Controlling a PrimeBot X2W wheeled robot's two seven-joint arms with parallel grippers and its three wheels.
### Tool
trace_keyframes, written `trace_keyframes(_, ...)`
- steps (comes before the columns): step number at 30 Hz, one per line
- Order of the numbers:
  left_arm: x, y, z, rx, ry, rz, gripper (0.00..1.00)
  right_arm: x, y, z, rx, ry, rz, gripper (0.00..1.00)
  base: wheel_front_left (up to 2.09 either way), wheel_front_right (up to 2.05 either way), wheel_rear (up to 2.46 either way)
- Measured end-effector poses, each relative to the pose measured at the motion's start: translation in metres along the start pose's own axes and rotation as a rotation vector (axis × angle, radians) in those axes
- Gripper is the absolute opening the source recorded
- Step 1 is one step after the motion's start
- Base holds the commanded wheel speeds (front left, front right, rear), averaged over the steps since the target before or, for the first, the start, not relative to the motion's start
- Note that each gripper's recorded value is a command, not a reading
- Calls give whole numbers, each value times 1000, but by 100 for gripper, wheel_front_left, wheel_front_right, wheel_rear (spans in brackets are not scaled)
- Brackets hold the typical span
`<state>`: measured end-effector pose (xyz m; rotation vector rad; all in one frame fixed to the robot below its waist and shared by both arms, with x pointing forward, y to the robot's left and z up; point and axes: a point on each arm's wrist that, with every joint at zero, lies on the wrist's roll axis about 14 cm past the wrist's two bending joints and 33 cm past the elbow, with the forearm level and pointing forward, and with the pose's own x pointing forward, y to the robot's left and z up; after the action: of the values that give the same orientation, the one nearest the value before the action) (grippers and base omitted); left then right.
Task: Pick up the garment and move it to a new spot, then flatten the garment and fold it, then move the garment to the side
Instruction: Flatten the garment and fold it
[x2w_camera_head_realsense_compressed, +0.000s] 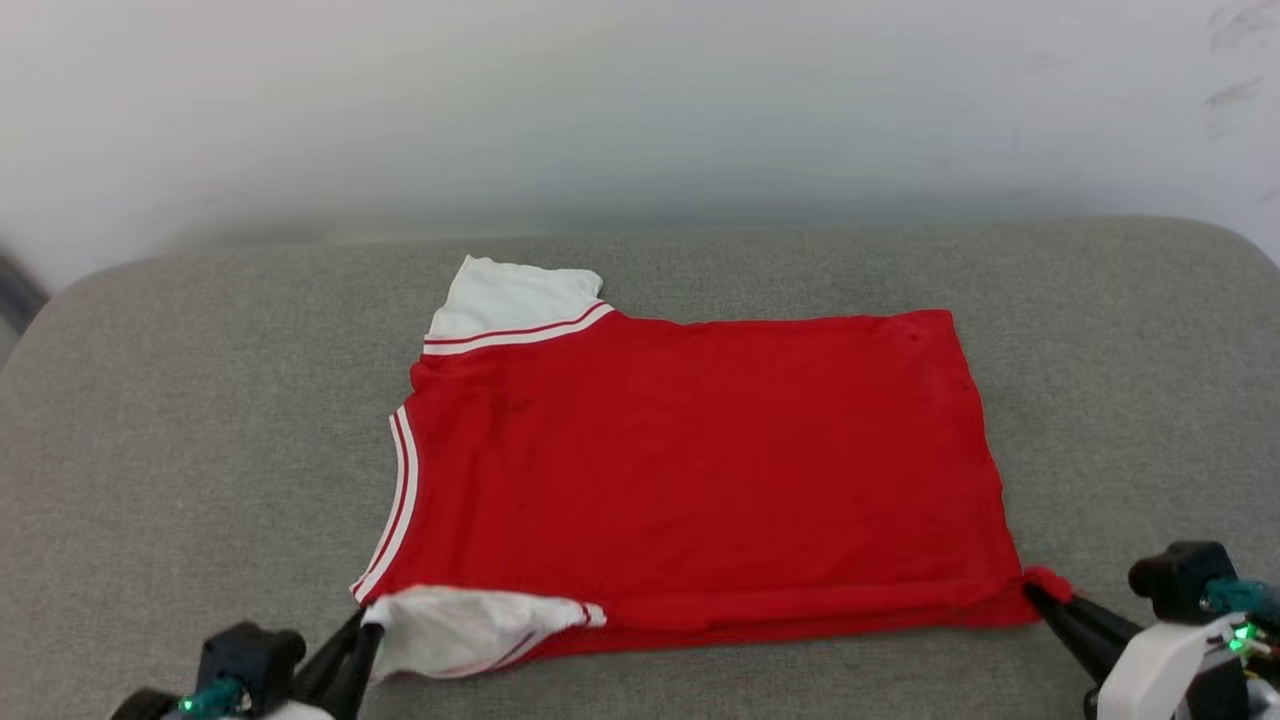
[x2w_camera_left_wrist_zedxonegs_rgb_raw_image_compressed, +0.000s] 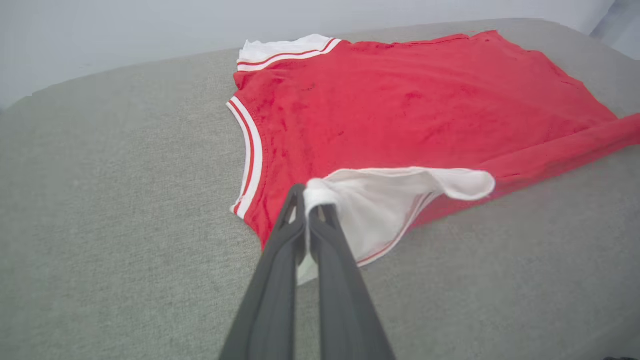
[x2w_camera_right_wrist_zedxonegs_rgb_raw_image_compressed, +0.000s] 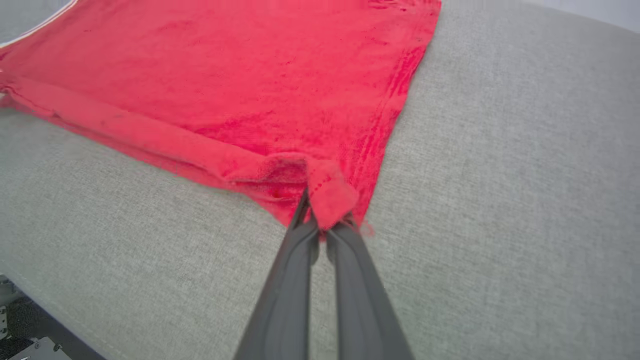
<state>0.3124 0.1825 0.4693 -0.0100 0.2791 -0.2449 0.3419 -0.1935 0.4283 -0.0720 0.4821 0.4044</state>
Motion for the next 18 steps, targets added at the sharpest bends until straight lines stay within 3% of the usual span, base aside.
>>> trace_keyframes(10, 72, 18, 57, 120, -65, -58, 0, 31, -13, 40, -2, -23, -20, 0, 0, 0, 0)
trace_keyframes(18, 120, 30, 39, 146, 35, -92, 0, 60, -21, 25, 16, 83, -16, 0, 0, 0, 0)
